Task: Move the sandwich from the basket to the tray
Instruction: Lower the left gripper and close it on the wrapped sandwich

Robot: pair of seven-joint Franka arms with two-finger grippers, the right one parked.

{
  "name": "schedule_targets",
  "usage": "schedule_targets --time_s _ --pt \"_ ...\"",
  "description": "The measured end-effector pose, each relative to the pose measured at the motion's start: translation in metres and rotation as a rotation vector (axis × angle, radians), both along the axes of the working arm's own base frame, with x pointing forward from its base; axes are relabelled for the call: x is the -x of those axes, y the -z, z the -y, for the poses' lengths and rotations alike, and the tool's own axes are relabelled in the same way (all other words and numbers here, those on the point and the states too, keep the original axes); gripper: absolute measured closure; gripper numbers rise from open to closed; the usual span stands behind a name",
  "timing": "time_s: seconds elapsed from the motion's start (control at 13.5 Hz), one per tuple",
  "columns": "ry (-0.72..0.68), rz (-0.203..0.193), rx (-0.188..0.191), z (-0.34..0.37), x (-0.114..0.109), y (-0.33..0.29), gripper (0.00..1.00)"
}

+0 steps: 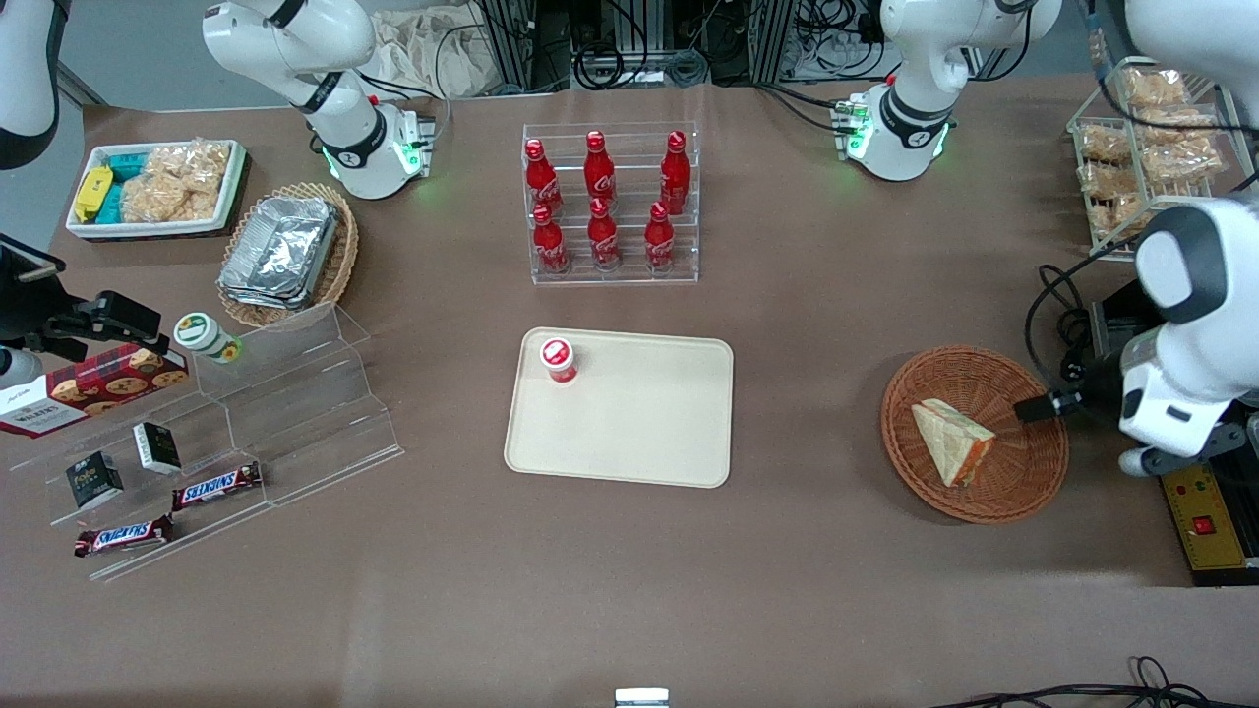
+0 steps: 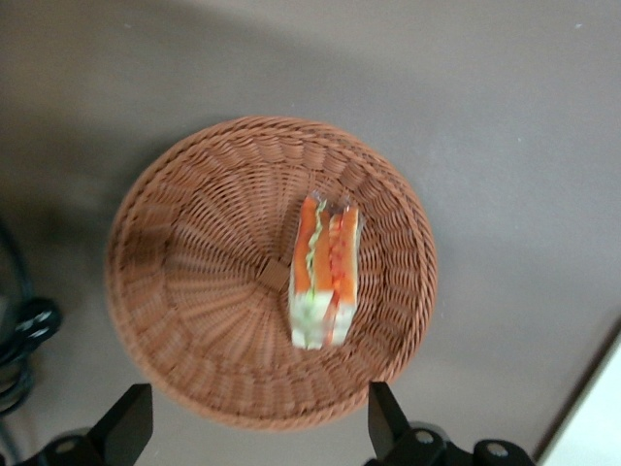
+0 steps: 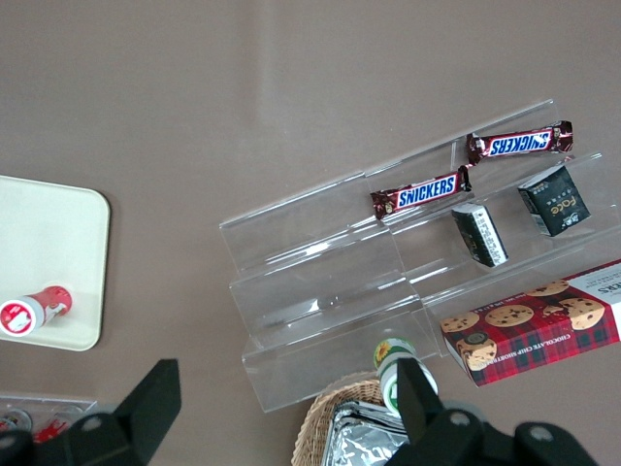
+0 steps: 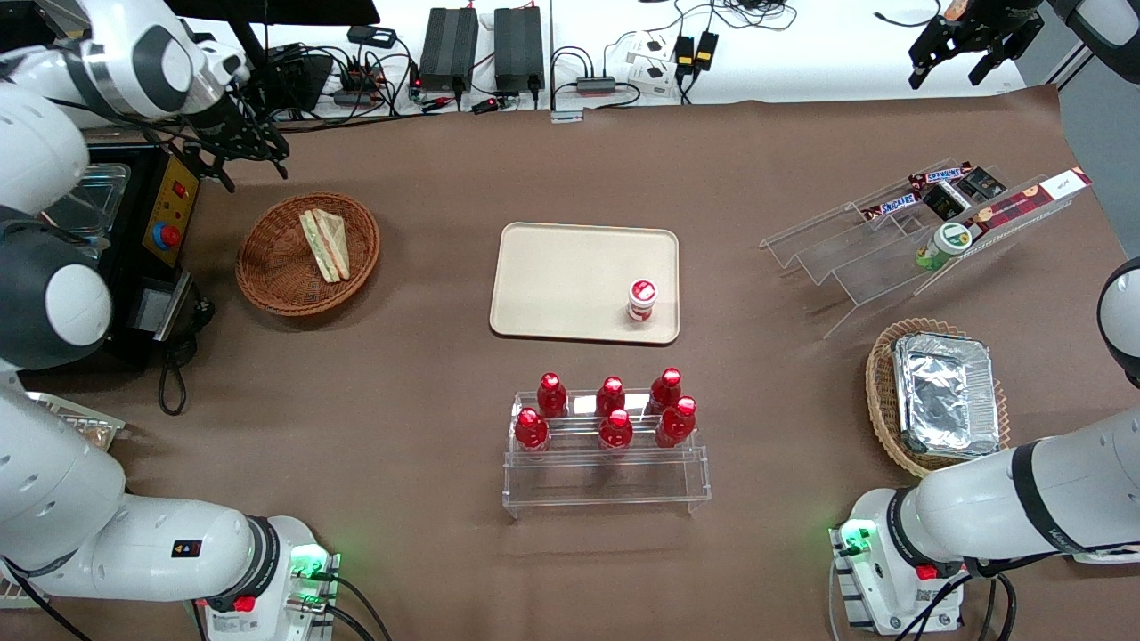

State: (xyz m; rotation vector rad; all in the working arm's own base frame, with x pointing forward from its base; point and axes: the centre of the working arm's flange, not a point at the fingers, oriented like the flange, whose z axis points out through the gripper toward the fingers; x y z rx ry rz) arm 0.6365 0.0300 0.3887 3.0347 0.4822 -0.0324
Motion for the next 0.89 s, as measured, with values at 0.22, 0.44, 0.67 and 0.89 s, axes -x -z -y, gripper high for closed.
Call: schedule_targets --time_s 0.22,0.44,0.67,0.89 --pt "-0.012 0.014 -0.003 0.004 -0.012 0.056 0.00" --pt "-0.032 0.014 0.014 0.010 -0.015 0.096 0.00" --pt "-0.040 0.016 0.025 0.016 -0.017 0.116 0.00" --pt "-0.029 0.014 0.028 0.028 -0.015 0.134 0.00"
